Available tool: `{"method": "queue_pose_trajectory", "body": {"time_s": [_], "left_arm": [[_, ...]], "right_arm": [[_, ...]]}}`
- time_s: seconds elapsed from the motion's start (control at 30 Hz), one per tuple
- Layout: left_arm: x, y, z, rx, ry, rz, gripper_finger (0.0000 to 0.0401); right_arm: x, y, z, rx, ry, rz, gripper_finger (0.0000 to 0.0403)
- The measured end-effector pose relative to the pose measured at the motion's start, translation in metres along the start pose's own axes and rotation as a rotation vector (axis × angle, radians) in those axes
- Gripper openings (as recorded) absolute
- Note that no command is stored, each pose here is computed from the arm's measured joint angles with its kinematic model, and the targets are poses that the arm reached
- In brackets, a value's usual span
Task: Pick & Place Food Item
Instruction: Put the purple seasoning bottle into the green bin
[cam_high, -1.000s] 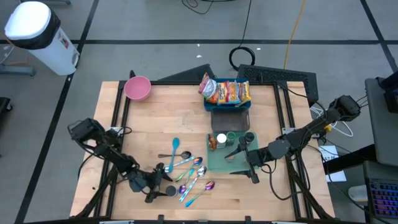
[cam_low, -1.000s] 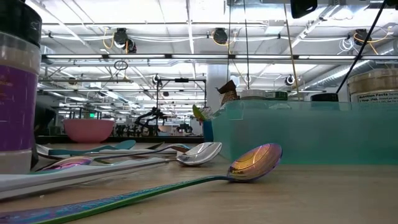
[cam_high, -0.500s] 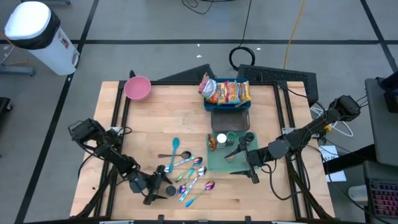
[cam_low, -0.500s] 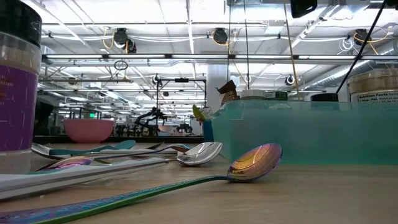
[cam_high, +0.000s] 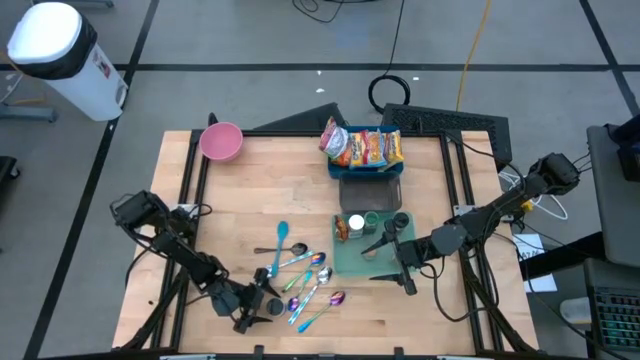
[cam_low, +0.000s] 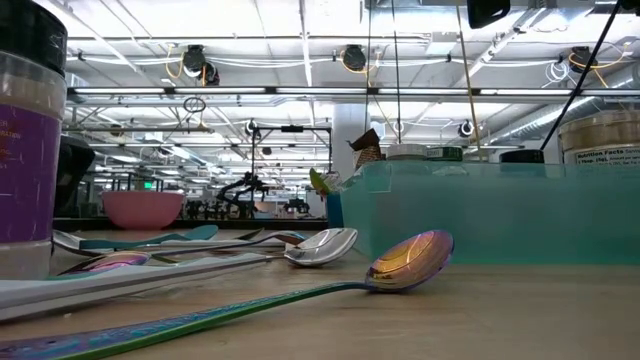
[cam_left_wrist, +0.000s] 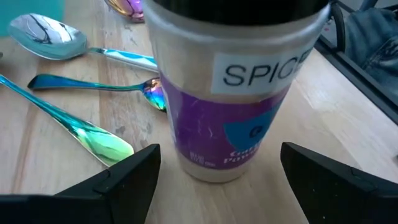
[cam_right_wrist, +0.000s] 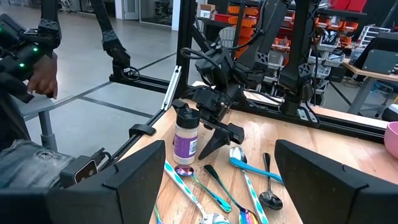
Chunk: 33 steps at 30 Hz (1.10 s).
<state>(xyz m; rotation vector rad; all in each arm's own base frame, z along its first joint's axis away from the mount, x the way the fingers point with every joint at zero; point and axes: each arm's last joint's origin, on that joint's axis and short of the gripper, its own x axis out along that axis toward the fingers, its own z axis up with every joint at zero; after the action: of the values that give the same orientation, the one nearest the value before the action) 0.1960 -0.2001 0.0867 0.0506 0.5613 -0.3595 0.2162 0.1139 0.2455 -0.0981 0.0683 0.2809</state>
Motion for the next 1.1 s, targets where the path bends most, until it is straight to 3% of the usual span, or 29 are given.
{"method": "queue_pose_trajectory", "body": {"time_s": [0.77,1.1], "left_arm": [[0.004,0.008,0.005,-0.035,0.005,-0.030,0.0335],[0.013,0.008,0.023,0.013,-0.023,-0.040,0.0335]], "right_arm": [[0.000,0.000,0.000,0.003,0.000,0.000,0.0293],[0.000,0.000,0.000,0.003,0.000,0.000,0.0293]]}}
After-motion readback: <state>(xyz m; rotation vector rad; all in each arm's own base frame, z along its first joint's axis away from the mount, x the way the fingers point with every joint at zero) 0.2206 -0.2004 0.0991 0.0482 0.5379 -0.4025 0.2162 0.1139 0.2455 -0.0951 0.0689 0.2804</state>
